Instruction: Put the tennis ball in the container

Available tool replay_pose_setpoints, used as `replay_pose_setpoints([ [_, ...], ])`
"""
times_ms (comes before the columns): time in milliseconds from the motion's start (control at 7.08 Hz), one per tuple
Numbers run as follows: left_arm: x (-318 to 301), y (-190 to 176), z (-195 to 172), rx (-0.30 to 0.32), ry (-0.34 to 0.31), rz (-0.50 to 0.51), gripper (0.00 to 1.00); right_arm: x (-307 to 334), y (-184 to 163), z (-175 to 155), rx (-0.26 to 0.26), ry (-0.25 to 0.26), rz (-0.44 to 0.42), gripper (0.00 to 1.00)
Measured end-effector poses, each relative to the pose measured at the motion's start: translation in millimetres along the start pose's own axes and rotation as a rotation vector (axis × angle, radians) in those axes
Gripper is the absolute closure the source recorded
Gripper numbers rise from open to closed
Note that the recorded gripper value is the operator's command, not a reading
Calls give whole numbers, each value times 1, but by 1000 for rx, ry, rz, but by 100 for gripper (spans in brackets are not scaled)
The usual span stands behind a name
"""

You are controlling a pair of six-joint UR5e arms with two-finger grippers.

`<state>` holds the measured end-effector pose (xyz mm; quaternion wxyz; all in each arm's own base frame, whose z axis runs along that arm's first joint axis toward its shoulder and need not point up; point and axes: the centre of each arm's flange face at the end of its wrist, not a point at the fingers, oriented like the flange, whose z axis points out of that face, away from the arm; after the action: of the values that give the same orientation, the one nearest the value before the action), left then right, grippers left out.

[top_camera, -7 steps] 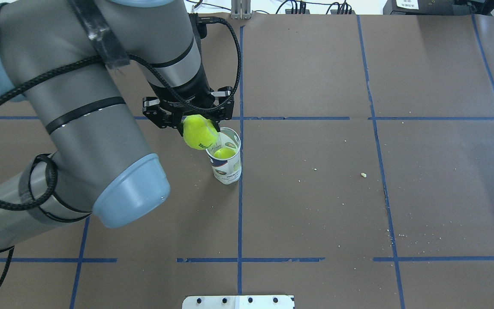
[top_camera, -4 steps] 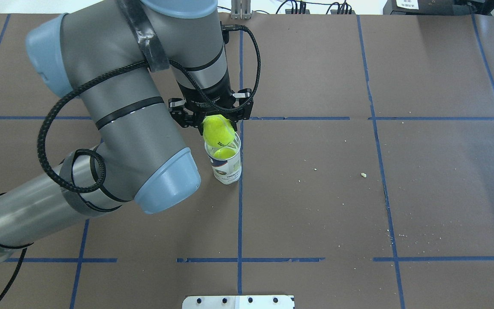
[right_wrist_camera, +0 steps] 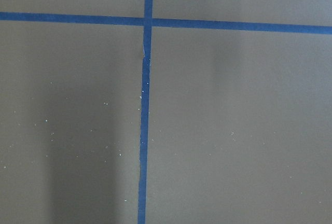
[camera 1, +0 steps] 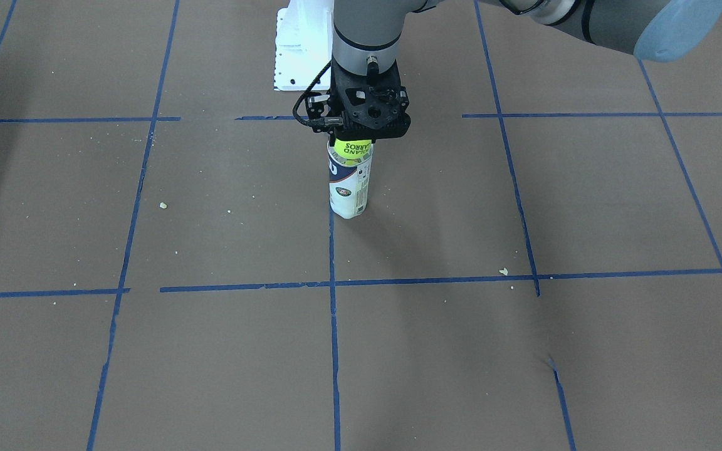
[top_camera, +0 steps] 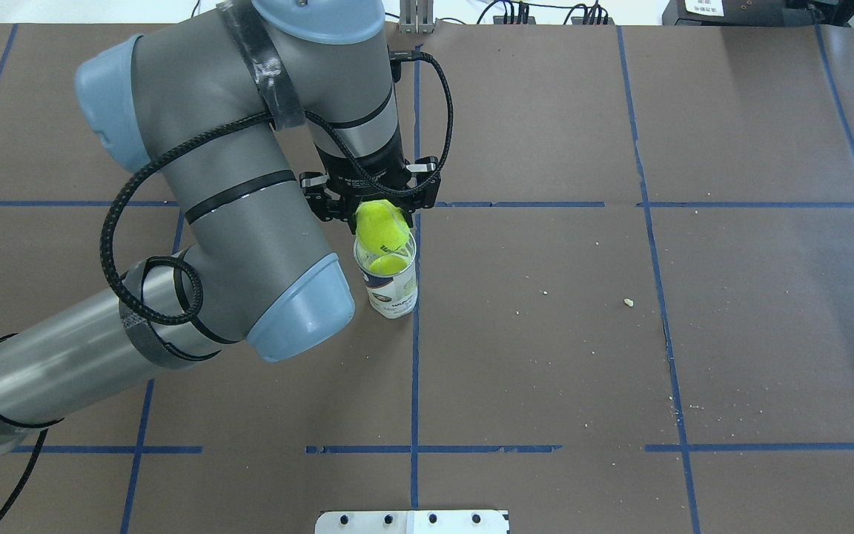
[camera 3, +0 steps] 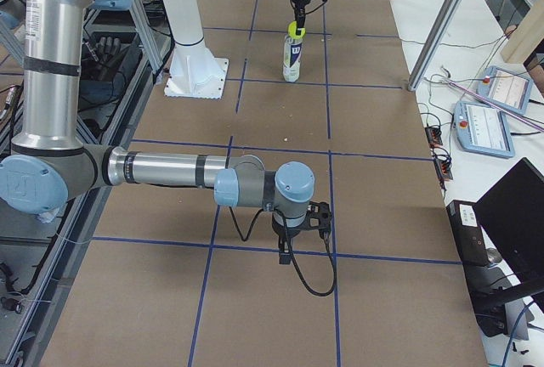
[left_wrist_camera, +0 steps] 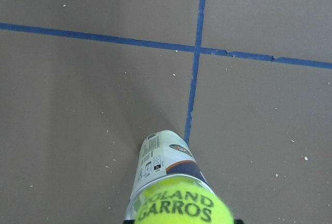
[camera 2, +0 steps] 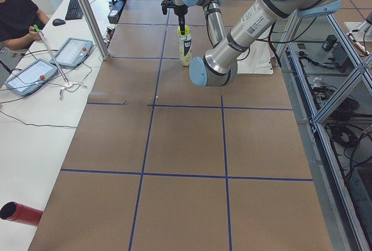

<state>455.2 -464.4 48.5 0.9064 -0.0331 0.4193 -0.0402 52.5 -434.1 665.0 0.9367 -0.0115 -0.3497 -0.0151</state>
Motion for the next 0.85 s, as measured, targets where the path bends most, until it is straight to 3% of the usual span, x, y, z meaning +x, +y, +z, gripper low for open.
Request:
replay_pose_setpoints([
  [848,-26,22,-24,34,50,43,0,0,0,0,0,0,0,0],
])
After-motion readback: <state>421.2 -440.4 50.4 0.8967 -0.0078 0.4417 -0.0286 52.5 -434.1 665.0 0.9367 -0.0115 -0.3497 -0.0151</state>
